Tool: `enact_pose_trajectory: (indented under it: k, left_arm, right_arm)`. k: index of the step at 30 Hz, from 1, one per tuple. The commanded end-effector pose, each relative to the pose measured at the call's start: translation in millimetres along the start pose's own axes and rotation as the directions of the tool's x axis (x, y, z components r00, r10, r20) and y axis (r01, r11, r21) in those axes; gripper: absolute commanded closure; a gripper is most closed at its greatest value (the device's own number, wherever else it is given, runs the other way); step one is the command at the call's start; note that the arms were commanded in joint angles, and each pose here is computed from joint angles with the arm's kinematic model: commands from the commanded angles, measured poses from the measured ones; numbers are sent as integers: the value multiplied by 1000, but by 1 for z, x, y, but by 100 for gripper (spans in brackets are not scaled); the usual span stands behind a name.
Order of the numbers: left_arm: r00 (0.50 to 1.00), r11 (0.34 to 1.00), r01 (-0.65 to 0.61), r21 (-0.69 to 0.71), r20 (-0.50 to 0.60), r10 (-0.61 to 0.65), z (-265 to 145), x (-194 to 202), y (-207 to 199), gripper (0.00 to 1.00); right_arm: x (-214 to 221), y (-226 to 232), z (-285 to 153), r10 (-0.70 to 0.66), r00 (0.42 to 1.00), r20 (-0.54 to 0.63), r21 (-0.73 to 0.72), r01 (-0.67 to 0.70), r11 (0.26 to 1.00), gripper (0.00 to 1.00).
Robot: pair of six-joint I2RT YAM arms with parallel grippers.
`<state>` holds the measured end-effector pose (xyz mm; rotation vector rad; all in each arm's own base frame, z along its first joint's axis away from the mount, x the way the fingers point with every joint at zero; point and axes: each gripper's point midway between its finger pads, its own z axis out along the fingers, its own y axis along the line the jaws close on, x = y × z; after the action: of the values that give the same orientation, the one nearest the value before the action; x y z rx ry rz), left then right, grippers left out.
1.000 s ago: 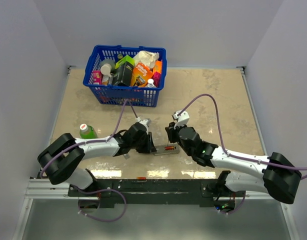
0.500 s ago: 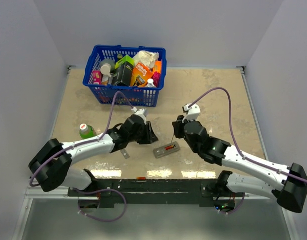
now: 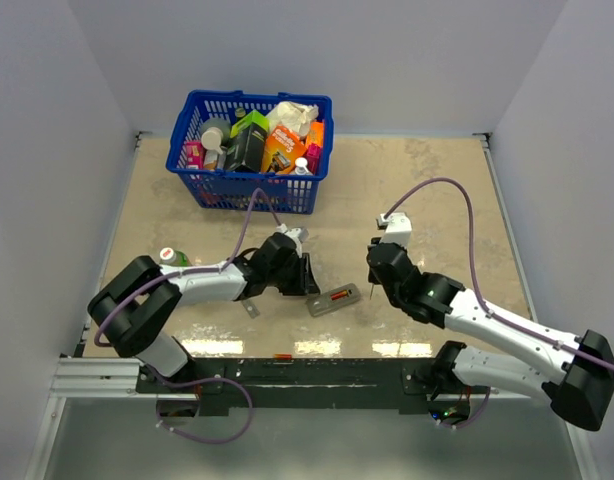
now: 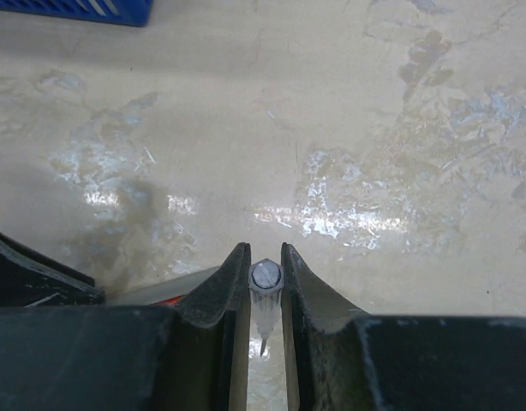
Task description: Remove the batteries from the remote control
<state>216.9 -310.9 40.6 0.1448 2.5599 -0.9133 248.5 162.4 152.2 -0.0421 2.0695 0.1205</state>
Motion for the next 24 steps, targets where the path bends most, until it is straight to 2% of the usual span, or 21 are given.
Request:
enact_pose_trajectory:
  k: [1, 7, 16, 20, 24]
  left_arm:
    - [1000, 995, 1, 98, 10, -2, -7, 8, -16, 67]
    - [1000, 993, 8, 115, -30, -4, -5, 29, -20, 67]
    - [1000, 976, 28, 214, -19, -25, -12, 41, -49, 67]
    - [999, 975, 39, 220, -15, -37, -11, 43, -51, 67]
    - [998, 984, 46, 170, 27, -51, -17, 37, -41, 67]
  right_arm:
    - [-4, 1, 0, 43, 999, 6, 7, -43, 999, 100]
    - [8, 8, 13, 56, 998, 10, -8, -56, 998, 100]
    - [3, 23, 28, 104, 992, 72, -48, -101, 994, 100]
    - [-2, 32, 35, 139, 983, 117, -85, -130, 988, 100]
    - [-4, 49, 36, 155, 981, 116, -160, -135, 978, 100]
